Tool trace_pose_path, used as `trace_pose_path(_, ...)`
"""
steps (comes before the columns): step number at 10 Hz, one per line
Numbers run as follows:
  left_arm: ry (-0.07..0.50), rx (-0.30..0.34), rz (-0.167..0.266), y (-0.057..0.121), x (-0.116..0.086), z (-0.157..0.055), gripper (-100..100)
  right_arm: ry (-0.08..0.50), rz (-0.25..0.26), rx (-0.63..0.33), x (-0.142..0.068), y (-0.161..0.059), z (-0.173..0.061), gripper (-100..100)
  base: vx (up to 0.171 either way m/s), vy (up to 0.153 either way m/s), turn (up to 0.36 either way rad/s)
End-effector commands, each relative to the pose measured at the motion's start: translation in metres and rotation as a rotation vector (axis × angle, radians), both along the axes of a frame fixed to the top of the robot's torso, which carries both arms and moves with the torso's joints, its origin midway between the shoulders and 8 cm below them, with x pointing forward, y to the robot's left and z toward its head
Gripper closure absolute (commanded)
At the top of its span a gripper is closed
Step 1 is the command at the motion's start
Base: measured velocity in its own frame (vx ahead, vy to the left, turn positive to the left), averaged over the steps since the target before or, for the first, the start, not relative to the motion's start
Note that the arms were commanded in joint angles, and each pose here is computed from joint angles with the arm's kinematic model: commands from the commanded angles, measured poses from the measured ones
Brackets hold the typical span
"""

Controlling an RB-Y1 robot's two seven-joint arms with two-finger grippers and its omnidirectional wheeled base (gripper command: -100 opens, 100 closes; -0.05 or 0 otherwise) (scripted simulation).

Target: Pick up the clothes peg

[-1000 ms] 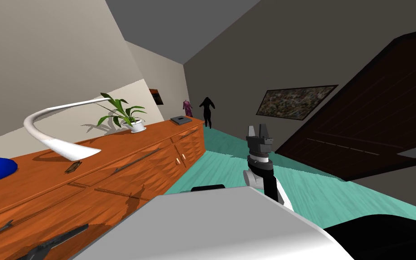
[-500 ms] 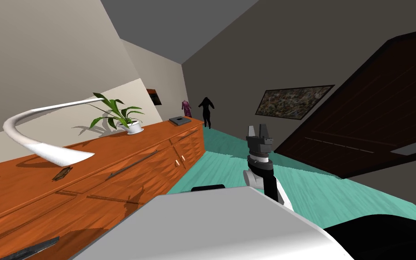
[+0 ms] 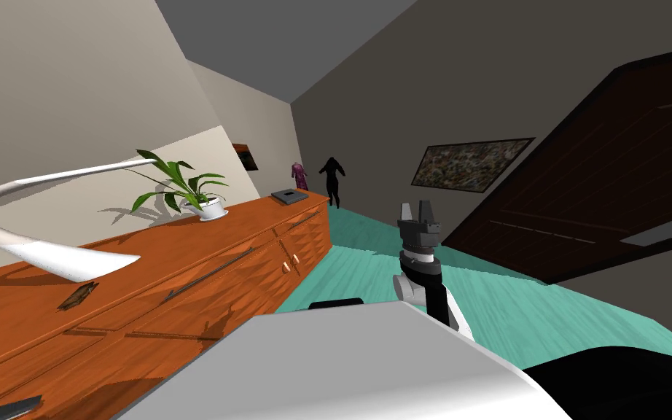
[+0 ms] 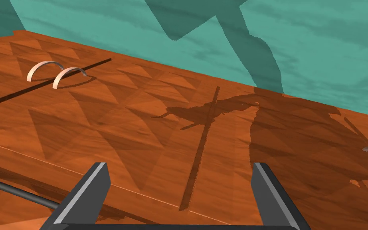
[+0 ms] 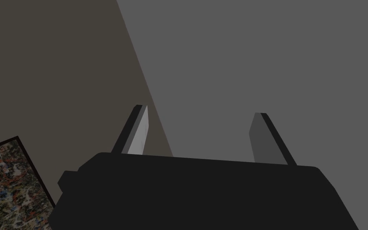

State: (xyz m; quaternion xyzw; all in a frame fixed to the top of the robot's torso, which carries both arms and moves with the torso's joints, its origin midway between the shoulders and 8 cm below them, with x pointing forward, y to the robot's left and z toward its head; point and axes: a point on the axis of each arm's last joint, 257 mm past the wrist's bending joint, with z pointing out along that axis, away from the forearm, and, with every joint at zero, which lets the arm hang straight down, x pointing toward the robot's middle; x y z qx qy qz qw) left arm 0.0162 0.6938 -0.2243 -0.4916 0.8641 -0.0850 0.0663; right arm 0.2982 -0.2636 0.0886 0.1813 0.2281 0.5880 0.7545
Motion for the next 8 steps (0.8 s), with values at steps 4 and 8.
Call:
trace_pose_path(4,0.085,0.08,-0.026,0.031,0.001,0.033,-100,0.0,0.0,0.0,0.0,0.0,0.0,0,0.073,0.113,-0.054)
trace_pose_path(8,0.13,0.129,-0.044,0.047,0.007,0.055,-100,0.0,0.0,0.0,0.0,0.0,0.0,0,0.075,0.118,-0.067)
